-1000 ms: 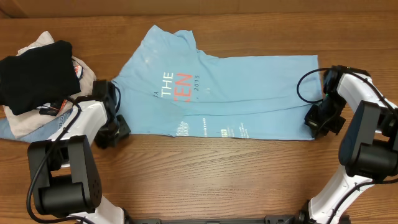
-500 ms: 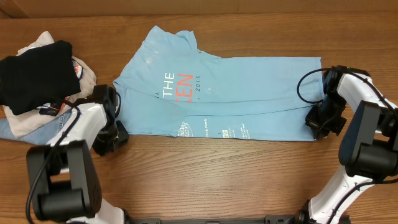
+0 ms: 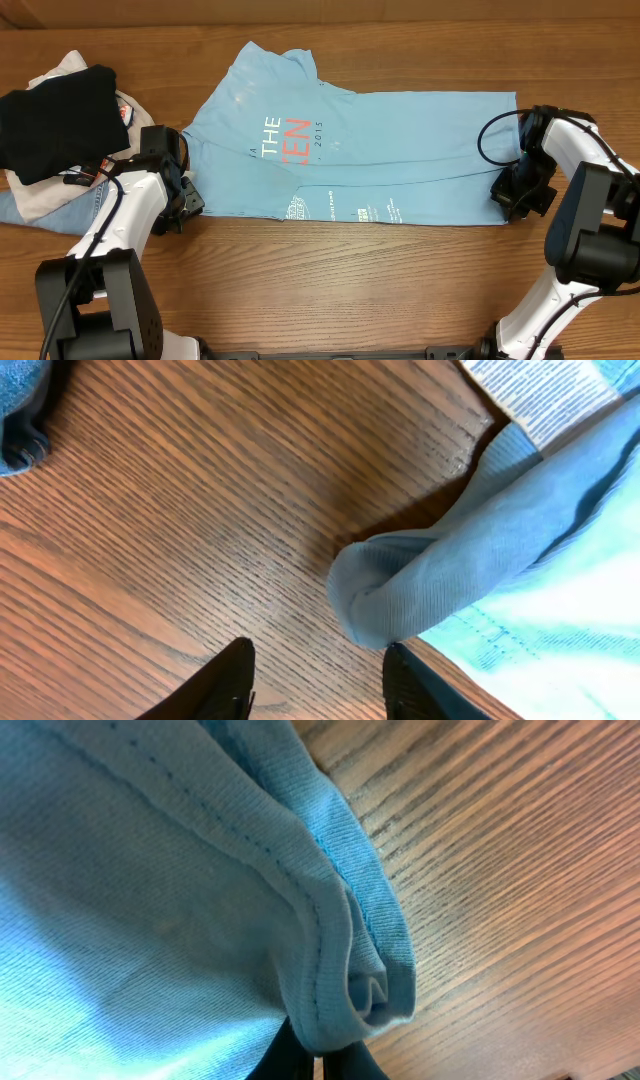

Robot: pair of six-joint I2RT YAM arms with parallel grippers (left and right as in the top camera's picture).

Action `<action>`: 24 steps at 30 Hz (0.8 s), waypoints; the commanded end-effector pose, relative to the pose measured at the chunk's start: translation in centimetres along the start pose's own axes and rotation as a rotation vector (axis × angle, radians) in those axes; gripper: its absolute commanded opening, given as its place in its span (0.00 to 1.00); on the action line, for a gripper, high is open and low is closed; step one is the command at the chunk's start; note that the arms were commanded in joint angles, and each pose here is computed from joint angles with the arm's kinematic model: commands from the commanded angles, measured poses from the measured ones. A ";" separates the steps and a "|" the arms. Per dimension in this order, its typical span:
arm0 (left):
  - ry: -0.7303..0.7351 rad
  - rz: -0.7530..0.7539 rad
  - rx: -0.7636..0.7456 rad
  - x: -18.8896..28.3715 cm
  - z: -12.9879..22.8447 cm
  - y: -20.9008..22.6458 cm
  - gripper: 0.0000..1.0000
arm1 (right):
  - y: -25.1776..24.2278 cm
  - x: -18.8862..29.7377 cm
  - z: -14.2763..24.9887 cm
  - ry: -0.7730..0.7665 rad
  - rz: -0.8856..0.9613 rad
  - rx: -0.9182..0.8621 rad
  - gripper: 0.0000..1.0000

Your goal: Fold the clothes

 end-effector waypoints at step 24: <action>-0.194 -0.248 -0.097 -1.4 -2.0 3.1 0.04 | -0.2 -0.2 -0.4 -0.015 0.007 -0.016 0.04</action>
Point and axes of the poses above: each gripper's point midway between its finger pads, its own x axis back along the fingers, its own y axis along the line the jaws close on, z = x × y, the point moved 4 cm from there along x, back along the fingers
